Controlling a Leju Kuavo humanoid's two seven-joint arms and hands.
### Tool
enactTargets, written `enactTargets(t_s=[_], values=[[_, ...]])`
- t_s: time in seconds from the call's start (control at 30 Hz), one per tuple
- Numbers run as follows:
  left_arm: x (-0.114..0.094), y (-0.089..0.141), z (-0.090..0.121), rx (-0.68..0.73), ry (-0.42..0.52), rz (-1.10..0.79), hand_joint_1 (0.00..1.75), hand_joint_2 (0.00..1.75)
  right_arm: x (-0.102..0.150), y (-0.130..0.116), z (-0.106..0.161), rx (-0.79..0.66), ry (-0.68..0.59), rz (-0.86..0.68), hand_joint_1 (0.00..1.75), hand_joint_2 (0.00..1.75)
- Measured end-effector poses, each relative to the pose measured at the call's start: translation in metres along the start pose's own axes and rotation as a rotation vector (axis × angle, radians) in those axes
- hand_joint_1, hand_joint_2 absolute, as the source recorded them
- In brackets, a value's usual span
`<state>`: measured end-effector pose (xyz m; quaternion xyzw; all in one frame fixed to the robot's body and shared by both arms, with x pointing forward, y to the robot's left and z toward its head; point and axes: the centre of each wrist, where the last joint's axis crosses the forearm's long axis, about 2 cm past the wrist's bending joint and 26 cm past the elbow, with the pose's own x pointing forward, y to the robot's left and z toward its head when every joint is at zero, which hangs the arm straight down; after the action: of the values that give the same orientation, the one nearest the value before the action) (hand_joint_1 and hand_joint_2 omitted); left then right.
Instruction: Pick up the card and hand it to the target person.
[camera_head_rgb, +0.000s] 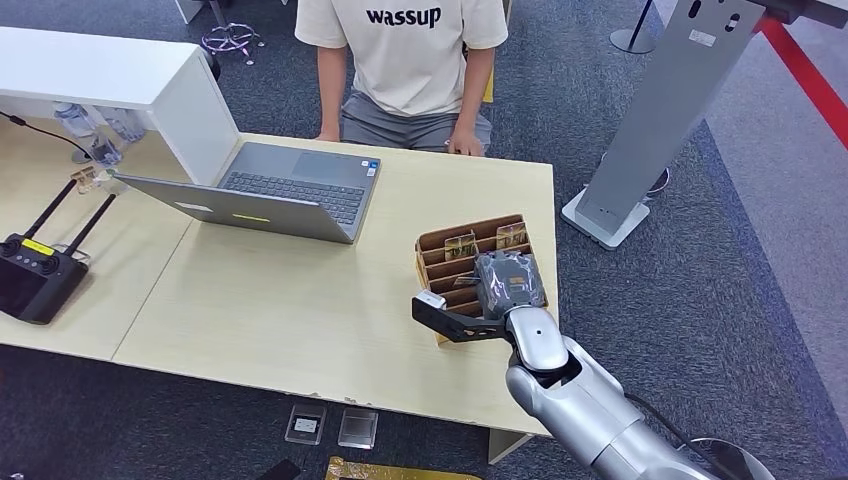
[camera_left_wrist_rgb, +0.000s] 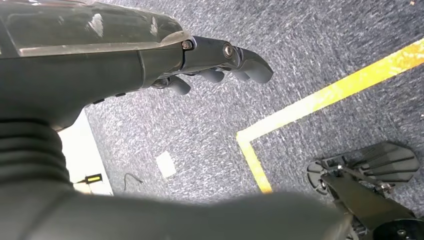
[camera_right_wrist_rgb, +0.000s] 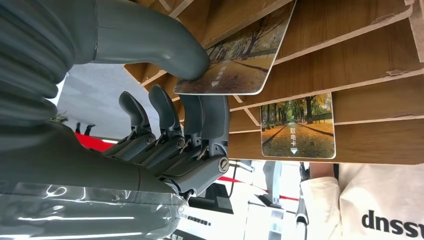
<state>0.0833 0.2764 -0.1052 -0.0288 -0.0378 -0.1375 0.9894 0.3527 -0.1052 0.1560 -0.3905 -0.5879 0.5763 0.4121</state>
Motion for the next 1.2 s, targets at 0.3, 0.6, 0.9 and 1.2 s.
enactTargets(t_s=[0.3,0.6,0.9,1.2], values=[[-0.004,0.0,0.0,0.031,0.024,0.025,0.0,1.75,-0.005,-0.015,-0.001,-0.031,0.048,-0.084,1.41,1.75],[-0.011,-0.002,-0.001,0.03,0.03,0.032,0.0,1.75,-0.013,-0.074,0.003,-0.256,0.053,-0.177,1.41,1.75],[-0.007,-0.002,-0.001,0.027,0.03,0.027,0.0,1.75,-0.013,-0.095,0.007,-0.426,-0.046,-0.229,1.41,1.75],[0.007,-0.006,0.0,0.009,0.018,0.006,0.0,1.75,-0.015,-0.065,-0.014,-0.563,-0.164,-0.267,1.41,1.75]])
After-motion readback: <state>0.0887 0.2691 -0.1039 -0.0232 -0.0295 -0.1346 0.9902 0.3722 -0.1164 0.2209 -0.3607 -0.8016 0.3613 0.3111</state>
